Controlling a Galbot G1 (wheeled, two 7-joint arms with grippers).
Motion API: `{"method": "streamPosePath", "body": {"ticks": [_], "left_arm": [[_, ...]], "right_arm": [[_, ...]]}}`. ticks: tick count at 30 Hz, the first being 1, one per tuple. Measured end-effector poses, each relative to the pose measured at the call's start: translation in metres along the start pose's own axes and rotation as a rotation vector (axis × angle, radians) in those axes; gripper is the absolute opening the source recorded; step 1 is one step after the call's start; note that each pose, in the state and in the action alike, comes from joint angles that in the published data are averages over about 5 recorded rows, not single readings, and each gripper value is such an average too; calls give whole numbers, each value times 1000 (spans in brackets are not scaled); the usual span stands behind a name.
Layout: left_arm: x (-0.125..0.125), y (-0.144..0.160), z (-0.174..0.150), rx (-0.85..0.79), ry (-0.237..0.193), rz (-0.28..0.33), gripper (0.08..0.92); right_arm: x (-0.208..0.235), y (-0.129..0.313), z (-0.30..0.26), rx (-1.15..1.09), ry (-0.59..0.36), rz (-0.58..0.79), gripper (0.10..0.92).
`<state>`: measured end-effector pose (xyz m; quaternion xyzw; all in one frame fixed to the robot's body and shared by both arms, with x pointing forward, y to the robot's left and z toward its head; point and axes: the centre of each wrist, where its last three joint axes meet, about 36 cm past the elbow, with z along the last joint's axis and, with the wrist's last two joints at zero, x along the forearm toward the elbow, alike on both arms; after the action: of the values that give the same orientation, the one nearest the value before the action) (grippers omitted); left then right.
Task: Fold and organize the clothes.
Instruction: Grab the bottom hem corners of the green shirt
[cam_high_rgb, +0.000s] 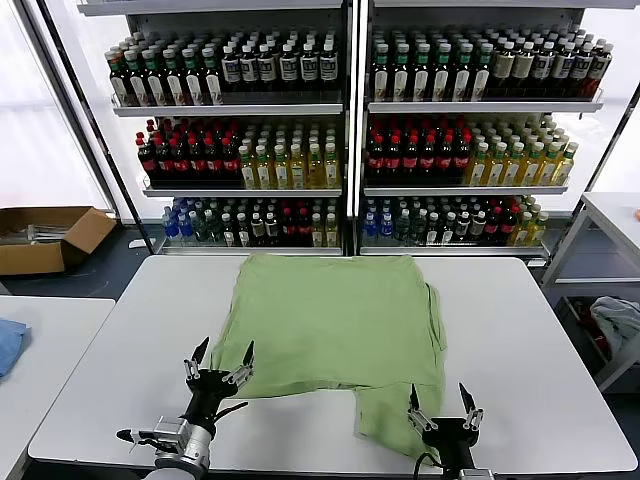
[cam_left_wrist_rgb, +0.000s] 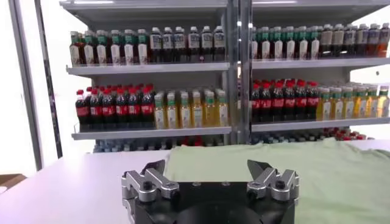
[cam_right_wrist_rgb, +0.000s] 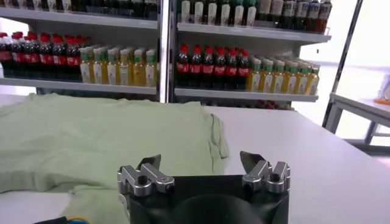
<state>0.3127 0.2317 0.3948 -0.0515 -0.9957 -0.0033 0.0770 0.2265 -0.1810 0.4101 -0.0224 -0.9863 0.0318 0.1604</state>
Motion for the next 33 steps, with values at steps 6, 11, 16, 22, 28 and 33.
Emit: {"method": "streamPosePath", "body": {"ticks": [6,11,16,22,28,33], "left_arm": [[1,8,0,3,52,1,823],[4,15,2,4,124,5,823],[3,23,2,-2,184,11,823],[-3,36,6,-10,237,5,823],[-7,46,16,-12,289,4,823],[-10,52,23,-7,324,4,823]], "right_arm": [[12,8,0,-30,59,-8,823],[22,13,1,-57,108,-2,823],[29,17,1,-72,142,8,823],[36,22,5,-84,179,14,823],[39,28,11,-94,217,28,823],[37,30,15,-99,233,40,823]]}}
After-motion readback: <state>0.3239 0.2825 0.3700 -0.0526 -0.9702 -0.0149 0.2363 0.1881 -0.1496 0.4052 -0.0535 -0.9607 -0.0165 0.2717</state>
